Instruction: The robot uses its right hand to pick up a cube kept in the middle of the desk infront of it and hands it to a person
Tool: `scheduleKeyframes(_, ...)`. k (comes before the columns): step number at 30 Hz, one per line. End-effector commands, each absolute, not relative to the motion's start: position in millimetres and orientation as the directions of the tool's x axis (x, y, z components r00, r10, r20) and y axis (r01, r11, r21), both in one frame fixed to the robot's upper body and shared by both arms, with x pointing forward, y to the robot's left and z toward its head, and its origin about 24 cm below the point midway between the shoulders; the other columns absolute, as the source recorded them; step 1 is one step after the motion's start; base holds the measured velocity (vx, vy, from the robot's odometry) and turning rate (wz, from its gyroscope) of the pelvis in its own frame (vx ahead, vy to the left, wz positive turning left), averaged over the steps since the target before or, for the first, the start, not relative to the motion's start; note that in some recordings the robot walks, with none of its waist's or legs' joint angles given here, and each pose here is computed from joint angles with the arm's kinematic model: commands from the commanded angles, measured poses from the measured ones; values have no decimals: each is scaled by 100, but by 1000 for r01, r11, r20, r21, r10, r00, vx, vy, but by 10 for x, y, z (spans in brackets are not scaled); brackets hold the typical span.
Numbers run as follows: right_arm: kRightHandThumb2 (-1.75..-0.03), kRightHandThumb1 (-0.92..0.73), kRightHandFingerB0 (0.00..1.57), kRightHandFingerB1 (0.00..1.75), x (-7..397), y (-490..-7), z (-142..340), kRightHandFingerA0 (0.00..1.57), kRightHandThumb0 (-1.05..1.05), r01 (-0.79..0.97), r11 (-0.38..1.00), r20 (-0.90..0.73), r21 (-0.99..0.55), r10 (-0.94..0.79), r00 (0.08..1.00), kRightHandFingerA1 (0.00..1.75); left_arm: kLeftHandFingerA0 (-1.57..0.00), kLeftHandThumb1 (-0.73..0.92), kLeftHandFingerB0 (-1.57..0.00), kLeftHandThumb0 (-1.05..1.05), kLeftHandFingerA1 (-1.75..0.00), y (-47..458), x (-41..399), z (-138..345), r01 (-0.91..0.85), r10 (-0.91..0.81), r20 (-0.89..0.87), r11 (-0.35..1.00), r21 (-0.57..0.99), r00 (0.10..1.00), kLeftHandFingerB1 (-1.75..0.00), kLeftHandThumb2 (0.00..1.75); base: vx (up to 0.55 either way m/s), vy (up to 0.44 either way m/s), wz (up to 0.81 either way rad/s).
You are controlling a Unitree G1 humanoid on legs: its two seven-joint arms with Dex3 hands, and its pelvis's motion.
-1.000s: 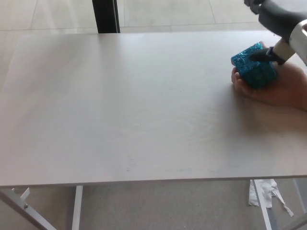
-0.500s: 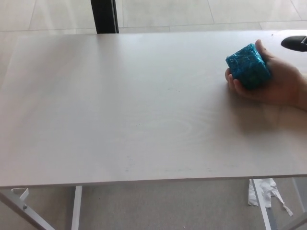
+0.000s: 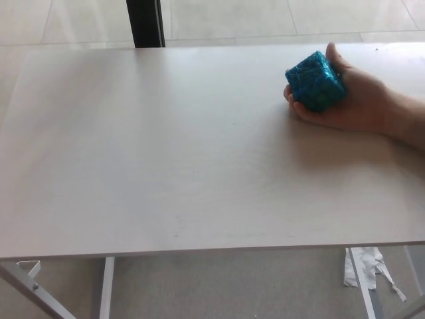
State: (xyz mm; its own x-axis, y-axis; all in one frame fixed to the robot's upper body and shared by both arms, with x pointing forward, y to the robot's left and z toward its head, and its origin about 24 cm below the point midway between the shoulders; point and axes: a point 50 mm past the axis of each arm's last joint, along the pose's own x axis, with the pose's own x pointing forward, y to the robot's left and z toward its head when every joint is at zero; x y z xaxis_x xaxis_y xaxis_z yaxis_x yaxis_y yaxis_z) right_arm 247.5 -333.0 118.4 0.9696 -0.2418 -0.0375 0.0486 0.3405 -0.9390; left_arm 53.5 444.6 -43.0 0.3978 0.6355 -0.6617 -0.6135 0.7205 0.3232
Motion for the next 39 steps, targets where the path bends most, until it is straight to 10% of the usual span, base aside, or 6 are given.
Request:
scheduleKeyframes(1,-60,-67,74,80,130,-4324,1202,103,-51,840,-41,577,-542,-744,336,128,-56,76,-43,-66,-56,4610,346,-258,-608,674,-633,698,378,380,-42,63,0,0,0)
scheduleKeyframes(7,-65,-68,64,88,-243,-4529,561,86,-54,865,-90,332,-494,-939,91,150,-57,76,-46,-68,-61,4603,330,-273,-617,672,-640,694,371,372,-43,62,0,0,0)
scheduleKeyframes(22,-61,-71,61,87,50,-4256,-149,83,-60,796,46,-5,-604,-999,54,140,-56,77,-46,-67,-56,4573,341,-309,-620,682,-633,686,380,366,-43,63,0,0,0)
scheduleKeyframes(23,-60,-71,58,115,134,-4271,-206,25,-50,810,76,-68,-582,-997,44,83,-56,77,-45,-65,-57,4570,352,-310,-619,678,-634,690,376,372,-44,63,0,0,0)
scheduleKeyframes(28,-60,-70,32,81,388,-4379,-353,40,-56,836,181,-374,-517,-927,-30,118,-52,79,-42,-66,-57,4544,428,-324,-582,653,-643,723,372,400,-42,63,0,0,0)
scheduleKeyframes(39,-58,-61,65,56,317,-4145,-741,49,-48,640,536,-610,-551,-782,131,64,-47,81,-41,-64,-54,4591,290,-305,-489,677,-667,716,499,311,-41,65,0,0,0)
